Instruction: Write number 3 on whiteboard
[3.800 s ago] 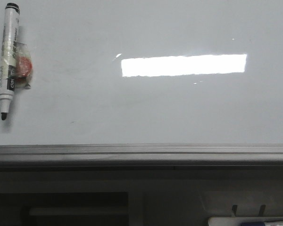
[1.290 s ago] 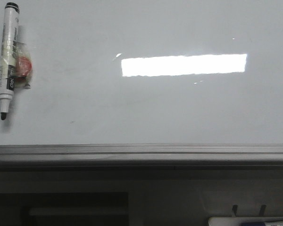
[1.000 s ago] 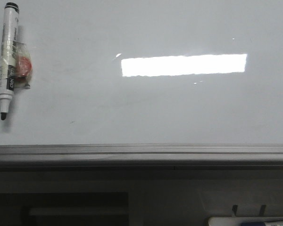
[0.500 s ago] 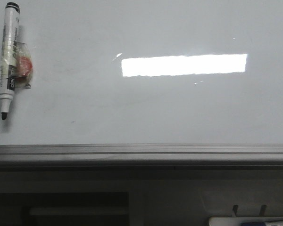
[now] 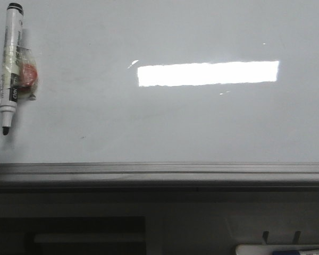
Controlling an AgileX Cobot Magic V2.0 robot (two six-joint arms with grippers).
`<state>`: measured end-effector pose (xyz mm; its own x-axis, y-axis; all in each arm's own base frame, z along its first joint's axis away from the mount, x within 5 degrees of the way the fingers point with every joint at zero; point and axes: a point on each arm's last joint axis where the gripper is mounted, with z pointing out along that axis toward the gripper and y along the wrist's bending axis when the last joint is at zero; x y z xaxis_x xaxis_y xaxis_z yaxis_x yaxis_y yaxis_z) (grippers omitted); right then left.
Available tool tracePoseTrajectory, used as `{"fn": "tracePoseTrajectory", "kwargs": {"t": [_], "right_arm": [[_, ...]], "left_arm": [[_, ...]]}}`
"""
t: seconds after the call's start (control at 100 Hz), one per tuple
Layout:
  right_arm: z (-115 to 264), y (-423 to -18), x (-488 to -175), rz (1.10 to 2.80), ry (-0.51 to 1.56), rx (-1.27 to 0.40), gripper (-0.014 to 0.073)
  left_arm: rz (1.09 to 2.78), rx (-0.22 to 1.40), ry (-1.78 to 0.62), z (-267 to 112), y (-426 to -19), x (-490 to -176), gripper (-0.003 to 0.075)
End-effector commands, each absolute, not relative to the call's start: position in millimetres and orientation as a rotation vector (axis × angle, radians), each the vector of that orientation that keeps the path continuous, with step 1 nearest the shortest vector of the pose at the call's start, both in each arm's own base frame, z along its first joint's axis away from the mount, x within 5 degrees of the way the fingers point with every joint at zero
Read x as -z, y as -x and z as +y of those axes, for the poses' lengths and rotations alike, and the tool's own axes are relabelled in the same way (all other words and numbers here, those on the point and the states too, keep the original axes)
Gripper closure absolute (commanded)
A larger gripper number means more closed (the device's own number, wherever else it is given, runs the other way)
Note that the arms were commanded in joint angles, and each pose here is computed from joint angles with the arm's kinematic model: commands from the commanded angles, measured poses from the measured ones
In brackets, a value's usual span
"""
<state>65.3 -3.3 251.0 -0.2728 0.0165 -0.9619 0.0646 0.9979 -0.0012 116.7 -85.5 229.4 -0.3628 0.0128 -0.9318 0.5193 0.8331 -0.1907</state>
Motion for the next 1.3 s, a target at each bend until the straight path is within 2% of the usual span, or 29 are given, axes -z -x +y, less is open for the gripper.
{"fn": "tracePoseTrajectory", "kwargs": {"t": [0.0, 0.33, 0.52, 0.56, 0.61, 0.68, 0.74, 0.76, 0.98, 1.1, 1.21, 1.29], "right_arm": [[-4, -68, -269, 1.742, -0.058, 0.056, 0.0656], [-4, -68, -269, 1.742, -0.058, 0.056, 0.0656], [-4, -68, -269, 1.742, -0.058, 0.056, 0.0656], [-4, -68, -269, 1.742, -0.058, 0.056, 0.0656], [-4, -68, -269, 1.744, -0.058, 0.056, 0.0656], [-4, -68, -269, 1.752, -0.058, 0.055, 0.0656], [-4, -68, -269, 1.752, -0.061, 0.049, 0.0656], [-4, -68, -269, 1.752, -0.063, 0.046, 0.0656], [0, -68, -269, 1.749, -0.064, -0.024, 0.0656], [5, -68, -267, 1.769, -0.011, -0.085, 0.0656], [13, -68, -271, 1.810, 0.121, -0.137, 0.0648], [21, -67, -276, 1.838, 0.257, -0.200, 0.0583]], "left_arm": [[1.806, 0.591, -0.357, -91, -124, -241, 0.0279], [1.766, 0.606, -0.310, -106, -141, -233, 0.0279], [1.850, 0.590, -0.280, -109, -147, -220, 0.0288], [1.864, 0.590, -0.264, -109, -148, -218, 0.0313], [1.881, 0.590, -0.253, -109, -148, -216, 0.0384], [1.911, 0.589, -0.261, -109, -147, -214, 0.0541], [1.946, 0.587, -0.272, -110, -146, -211, 0.0710], [1.954, 0.586, -0.275, -110, -145, -210, 0.0741], [1.969, 0.579, -0.303, -110, -144, -208, 0.0741], [1.925, 0.557, -0.407, -112, -142, -211, 0.0741], [1.837, 0.531, -0.537, -112, -137, -219, 0.0741], [1.771, 0.508, -0.627, -113, -133, -225, 0.0741]]}}
